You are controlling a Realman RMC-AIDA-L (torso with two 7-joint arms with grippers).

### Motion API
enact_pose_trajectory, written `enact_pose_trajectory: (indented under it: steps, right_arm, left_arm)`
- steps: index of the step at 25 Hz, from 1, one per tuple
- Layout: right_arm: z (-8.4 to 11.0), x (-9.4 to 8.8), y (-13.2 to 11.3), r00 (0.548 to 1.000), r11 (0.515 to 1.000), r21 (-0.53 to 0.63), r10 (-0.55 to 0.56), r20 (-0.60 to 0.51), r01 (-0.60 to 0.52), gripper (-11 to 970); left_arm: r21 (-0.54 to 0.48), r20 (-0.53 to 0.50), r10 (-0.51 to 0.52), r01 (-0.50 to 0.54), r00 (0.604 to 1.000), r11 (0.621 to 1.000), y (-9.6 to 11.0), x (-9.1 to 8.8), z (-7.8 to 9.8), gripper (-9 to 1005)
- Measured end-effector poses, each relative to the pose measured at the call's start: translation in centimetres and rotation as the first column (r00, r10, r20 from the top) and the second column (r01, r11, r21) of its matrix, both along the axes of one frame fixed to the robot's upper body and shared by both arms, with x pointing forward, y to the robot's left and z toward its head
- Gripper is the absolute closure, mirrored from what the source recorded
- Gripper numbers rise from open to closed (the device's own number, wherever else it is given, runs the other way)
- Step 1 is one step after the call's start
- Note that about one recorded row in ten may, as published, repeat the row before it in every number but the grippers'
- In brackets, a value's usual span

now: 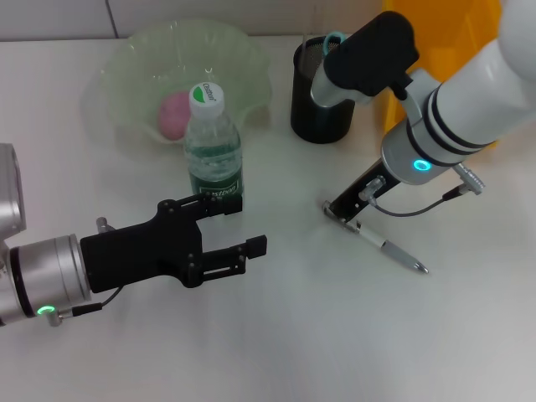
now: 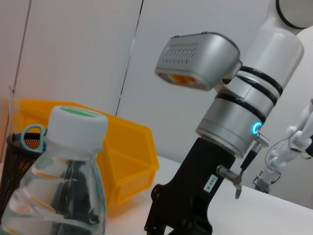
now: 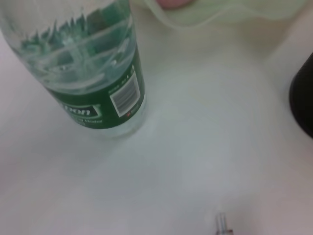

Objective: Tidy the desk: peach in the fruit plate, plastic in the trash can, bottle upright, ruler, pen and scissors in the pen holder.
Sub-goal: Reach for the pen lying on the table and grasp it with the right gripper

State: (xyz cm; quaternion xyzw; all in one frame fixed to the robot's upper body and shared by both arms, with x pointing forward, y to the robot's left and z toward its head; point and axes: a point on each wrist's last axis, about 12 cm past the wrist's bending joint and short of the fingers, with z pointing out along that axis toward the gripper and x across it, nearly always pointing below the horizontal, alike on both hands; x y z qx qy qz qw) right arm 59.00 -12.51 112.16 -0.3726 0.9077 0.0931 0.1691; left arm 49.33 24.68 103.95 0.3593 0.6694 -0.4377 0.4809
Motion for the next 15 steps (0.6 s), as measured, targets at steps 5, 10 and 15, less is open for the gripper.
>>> enact_pose_trajectory:
  steps: [5, 10, 15]
  right_arm:
    - [0.8, -0.7, -1.0, 1.0, 0.999, 0.035, -0.02, 0.016, 0.02, 910]
    - [1.6, -1.0, -1.7, 1.0, 0.999, 0.046, -0.022, 0.019, 0.021, 937]
    - [1.7, -1.1, -1.7, 1.0, 1.0, -0.01, 0.002, 0.004, -0.002, 896]
  left_arm:
    - [-0.002, 0.001, 0.001, -0.001, 1.0, 1.0, 0.1, 0.0, 0.0, 240]
    - [-0.004, 0.002, -0.002, 0.002, 1.0, 1.0, 0.0, 0.0, 0.1, 240]
    - [-0.004, 0.003, -0.005, 0.005, 1.0, 1.0, -0.1, 0.1, 0.1, 240]
